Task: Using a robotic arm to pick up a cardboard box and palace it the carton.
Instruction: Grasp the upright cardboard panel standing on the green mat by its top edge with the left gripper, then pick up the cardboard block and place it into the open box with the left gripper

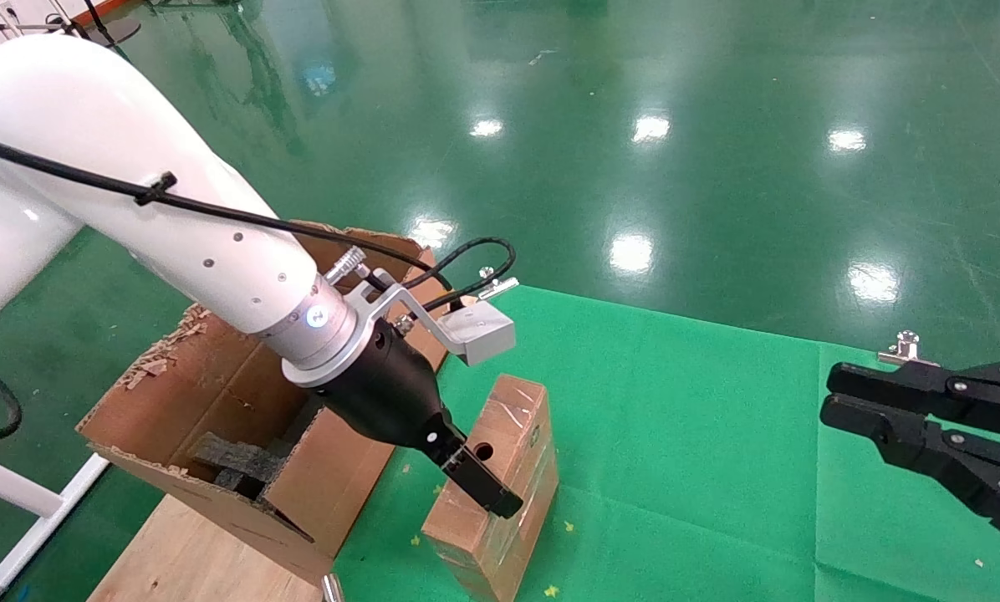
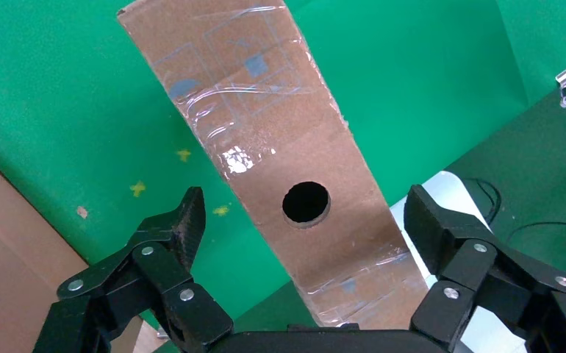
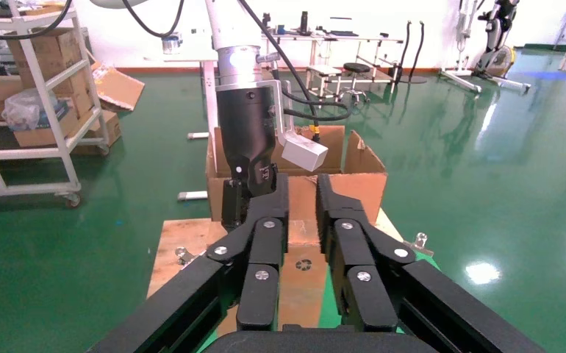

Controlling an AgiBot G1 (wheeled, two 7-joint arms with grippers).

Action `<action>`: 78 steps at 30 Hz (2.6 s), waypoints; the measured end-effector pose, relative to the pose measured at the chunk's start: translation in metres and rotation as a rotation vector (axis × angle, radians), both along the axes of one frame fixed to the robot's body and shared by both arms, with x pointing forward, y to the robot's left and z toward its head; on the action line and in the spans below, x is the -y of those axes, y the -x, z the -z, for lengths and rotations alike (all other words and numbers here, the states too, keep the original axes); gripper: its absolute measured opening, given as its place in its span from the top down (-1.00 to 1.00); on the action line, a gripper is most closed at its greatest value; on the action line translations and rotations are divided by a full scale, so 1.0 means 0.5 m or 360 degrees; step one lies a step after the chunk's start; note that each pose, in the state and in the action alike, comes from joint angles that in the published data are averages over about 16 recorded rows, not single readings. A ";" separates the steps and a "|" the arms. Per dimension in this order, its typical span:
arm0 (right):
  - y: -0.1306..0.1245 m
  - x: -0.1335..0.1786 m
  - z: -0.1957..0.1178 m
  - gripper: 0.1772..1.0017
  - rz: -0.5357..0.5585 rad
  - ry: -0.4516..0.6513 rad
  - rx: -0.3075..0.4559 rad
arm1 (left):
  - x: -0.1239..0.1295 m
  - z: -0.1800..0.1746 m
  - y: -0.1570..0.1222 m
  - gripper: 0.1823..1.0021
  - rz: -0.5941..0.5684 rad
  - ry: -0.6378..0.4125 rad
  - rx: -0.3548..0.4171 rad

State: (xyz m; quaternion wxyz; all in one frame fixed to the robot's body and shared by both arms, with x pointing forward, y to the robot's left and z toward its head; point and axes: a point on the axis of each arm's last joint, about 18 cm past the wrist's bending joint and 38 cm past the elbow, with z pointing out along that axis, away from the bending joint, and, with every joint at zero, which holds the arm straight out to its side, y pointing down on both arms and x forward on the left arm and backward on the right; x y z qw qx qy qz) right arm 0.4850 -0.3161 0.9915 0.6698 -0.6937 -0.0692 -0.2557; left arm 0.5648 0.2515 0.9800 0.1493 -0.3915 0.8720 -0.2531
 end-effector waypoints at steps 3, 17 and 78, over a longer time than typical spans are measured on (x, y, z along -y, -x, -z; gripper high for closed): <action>0.000 0.000 0.000 0.81 0.0000 0.0000 0.0000 | 0.000 0.000 0.000 -0.95 0.0000 0.0000 0.0001; 0.000 0.000 0.000 0.20 0.0000 0.0000 0.0000 | -0.001 -0.002 0.002 -0.53 0.0005 0.0013 -0.0002; 0.000 0.000 0.000 -1.00 0.0000 0.0000 0.0000 | -0.661 -0.174 0.069 0.59 -0.0854 0.0089 0.0586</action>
